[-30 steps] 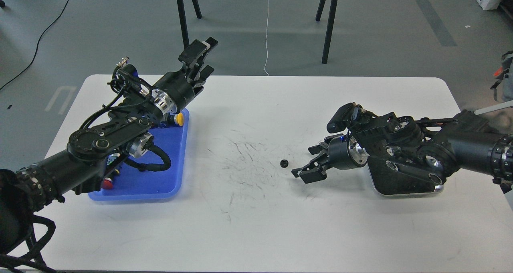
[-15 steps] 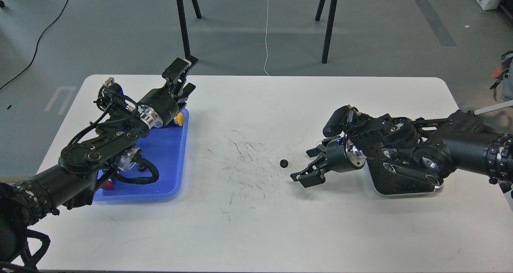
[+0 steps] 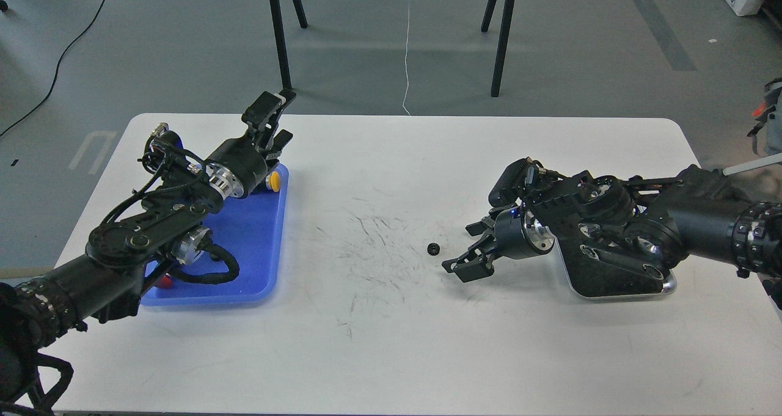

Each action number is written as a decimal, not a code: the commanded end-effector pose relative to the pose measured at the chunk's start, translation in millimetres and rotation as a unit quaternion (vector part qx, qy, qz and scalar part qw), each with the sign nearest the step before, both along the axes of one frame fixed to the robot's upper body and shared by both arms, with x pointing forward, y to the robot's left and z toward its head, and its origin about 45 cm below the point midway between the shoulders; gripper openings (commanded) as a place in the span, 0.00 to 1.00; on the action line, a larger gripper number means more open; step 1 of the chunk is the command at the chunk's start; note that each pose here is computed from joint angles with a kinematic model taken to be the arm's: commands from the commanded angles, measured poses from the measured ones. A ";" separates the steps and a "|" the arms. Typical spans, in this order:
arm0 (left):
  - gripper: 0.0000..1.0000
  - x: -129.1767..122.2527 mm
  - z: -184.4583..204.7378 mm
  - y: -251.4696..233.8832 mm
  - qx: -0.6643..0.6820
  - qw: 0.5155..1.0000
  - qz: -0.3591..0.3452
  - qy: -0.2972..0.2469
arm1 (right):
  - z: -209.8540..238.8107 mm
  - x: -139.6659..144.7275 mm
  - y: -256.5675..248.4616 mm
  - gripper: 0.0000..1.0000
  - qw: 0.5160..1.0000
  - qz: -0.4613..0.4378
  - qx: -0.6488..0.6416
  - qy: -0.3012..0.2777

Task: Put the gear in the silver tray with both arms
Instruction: 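Lower the right gripper over the black gear on the table, then close the right gripper around the black gear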

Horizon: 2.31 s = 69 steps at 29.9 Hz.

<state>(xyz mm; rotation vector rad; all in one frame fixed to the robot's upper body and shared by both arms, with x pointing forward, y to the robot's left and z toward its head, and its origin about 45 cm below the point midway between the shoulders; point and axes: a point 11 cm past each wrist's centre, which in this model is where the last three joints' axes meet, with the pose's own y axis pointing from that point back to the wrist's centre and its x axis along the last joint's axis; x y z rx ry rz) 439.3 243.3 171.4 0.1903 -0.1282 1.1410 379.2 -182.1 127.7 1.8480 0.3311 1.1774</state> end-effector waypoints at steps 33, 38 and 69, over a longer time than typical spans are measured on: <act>1.00 -0.8 0.8 -4.0 -0.003 1.000 -0.005 0.000 | -6.9 12.3 25.8 0.92 0.999 -0.004 0.030 -0.034; 1.00 -0.8 0.8 -4.0 -0.003 1.000 -0.005 0.000 | -7.4 10.5 31.3 0.92 0.997 0.005 0.058 -0.057; 1.00 0.1 2.9 1.7 0.002 1.000 -0.003 -0.003 | -23.9 2.0 26.3 0.73 1.000 0.007 0.007 -0.019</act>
